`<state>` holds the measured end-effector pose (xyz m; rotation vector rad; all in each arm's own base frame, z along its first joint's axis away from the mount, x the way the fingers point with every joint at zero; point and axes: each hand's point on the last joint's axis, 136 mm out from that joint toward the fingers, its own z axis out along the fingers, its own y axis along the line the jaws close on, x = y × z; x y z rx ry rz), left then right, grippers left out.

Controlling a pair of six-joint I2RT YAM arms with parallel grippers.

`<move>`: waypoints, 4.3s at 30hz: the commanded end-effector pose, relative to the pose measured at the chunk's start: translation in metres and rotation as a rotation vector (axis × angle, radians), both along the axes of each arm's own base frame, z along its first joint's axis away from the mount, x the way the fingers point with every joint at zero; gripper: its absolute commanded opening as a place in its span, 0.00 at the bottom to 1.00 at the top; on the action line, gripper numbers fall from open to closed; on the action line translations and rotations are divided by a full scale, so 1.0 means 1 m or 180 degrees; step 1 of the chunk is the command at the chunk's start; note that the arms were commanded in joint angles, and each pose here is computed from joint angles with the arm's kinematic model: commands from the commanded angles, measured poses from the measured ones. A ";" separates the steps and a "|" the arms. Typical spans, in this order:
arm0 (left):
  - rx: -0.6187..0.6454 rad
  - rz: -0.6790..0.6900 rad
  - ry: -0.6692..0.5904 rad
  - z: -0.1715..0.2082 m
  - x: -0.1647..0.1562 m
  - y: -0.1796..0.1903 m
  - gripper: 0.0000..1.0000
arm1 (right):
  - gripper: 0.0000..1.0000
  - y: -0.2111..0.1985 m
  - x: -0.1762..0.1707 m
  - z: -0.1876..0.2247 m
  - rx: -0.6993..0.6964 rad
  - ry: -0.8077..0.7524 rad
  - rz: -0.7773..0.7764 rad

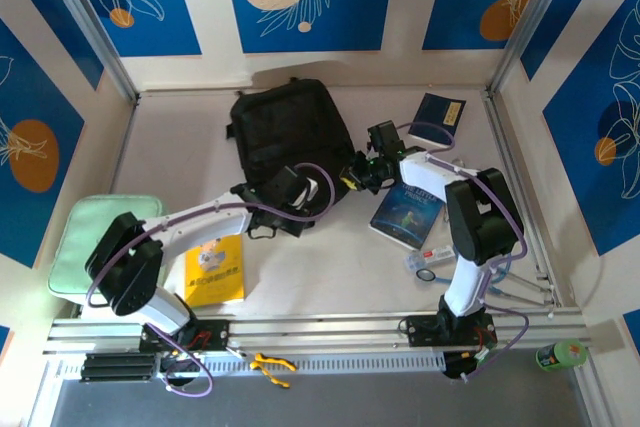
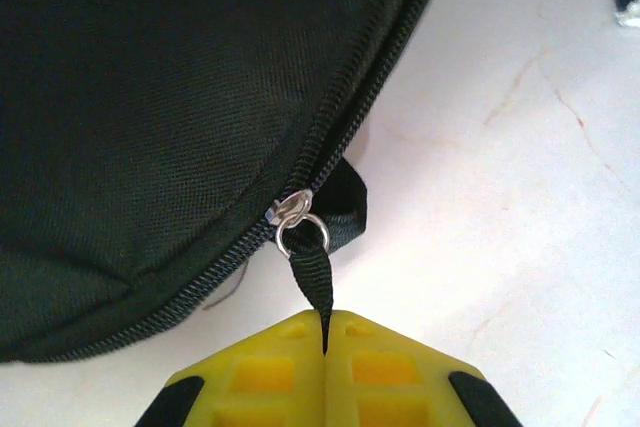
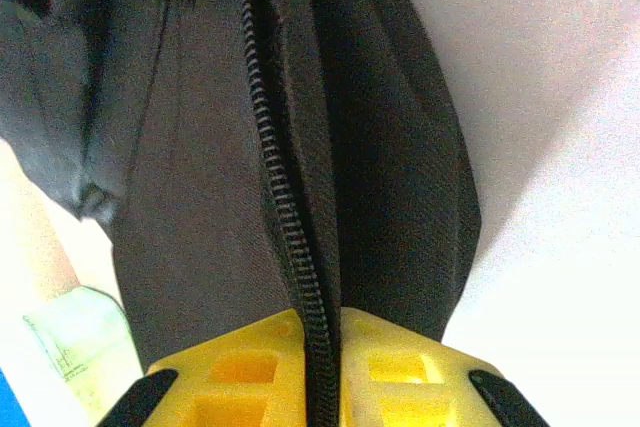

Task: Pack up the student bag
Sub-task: Unzip the student bag at the top-center of the table.

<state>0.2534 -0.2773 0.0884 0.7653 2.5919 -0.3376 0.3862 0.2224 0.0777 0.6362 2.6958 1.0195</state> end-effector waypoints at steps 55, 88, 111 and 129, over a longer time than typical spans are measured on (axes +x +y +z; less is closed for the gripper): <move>0.1262 0.0200 0.0466 -0.013 0.001 0.087 0.00 | 0.15 -0.013 -0.044 -0.030 -0.0513 0.0568 -0.0427; -0.0120 -0.0441 0.0001 0.062 0.034 -0.030 0.00 | 0.69 0.000 -0.070 0.021 0.0108 0.0475 -0.0344; 0.0162 -0.0189 0.0363 0.007 0.001 0.006 0.00 | 0.21 0.001 -0.074 -0.016 -0.0241 0.0703 -0.0475; 0.0710 -0.0116 0.0337 -0.024 0.011 0.043 0.00 | 0.03 -0.012 -0.072 0.002 -0.0316 0.0445 -0.0582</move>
